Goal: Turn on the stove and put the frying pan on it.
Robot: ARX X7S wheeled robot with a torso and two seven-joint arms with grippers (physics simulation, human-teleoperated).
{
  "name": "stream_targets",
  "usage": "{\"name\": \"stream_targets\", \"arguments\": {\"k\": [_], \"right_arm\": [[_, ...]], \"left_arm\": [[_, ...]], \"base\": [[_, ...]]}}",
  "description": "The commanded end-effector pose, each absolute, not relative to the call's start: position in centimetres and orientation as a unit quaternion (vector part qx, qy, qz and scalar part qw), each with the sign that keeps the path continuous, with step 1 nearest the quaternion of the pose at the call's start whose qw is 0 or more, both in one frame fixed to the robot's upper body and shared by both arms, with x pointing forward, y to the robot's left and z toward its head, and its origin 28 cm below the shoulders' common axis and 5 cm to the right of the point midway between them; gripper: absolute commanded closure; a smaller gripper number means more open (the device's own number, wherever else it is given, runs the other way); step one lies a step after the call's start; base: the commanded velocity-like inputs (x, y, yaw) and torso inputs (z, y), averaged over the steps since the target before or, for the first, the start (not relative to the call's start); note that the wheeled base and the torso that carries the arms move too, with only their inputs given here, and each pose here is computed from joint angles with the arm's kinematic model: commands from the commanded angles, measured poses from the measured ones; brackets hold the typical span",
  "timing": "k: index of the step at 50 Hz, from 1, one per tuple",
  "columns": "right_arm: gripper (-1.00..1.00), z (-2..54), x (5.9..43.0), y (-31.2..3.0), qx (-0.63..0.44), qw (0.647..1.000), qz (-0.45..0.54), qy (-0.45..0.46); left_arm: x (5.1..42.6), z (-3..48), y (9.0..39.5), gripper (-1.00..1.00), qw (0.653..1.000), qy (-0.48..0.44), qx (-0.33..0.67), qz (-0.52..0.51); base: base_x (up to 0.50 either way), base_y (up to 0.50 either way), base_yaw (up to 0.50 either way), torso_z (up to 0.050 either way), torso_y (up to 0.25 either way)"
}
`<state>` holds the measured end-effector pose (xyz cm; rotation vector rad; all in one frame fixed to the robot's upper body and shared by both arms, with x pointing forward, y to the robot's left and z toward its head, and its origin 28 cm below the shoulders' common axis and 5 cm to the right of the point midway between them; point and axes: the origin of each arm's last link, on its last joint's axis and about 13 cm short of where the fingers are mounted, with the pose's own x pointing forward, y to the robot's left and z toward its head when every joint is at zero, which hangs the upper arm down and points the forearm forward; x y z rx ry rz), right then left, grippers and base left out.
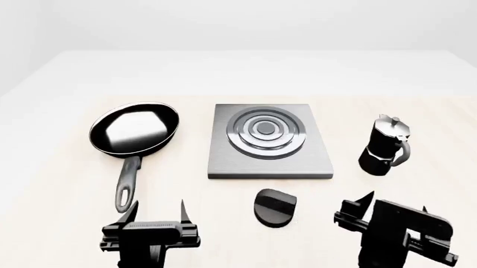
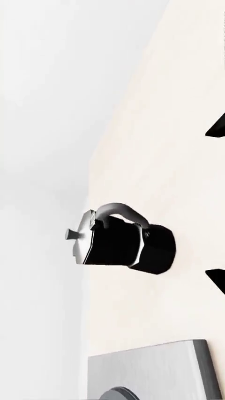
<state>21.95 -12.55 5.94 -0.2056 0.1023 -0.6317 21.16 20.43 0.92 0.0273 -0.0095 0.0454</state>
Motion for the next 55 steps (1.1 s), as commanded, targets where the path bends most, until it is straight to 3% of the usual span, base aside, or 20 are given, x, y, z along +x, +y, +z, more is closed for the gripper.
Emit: {"name": "stream_targets", "arguments": {"k": [1,24,55], "right_arm": [[-1.0,3.0,21.2,-13.6,-0.098,0.935,-0.34,-0.001],[-1.0,1.3,21.8,-13.2,-0.113,0.939,-0.325,0.008],[-1.0,1.1,21.9,-13.3,-0.108,0.941,-0.321,0.02]], "left_arm": [[21.1,0.8,20.4,-1.0,1.0,-0.007,0.017,0.022],[21.0,3.2,20.4,-1.0,1.0,-0.008,0.017,-0.018],[30.9,12.3,24.7,-1.0,0.994,-0.014,0.084,0.062]], "base": [[0.0,0.0,0.0,0.0,0.0],[0.0,0.0,0.0,0.0,0.0],[0.0,0.0,0.0,0.0,0.0]]}}
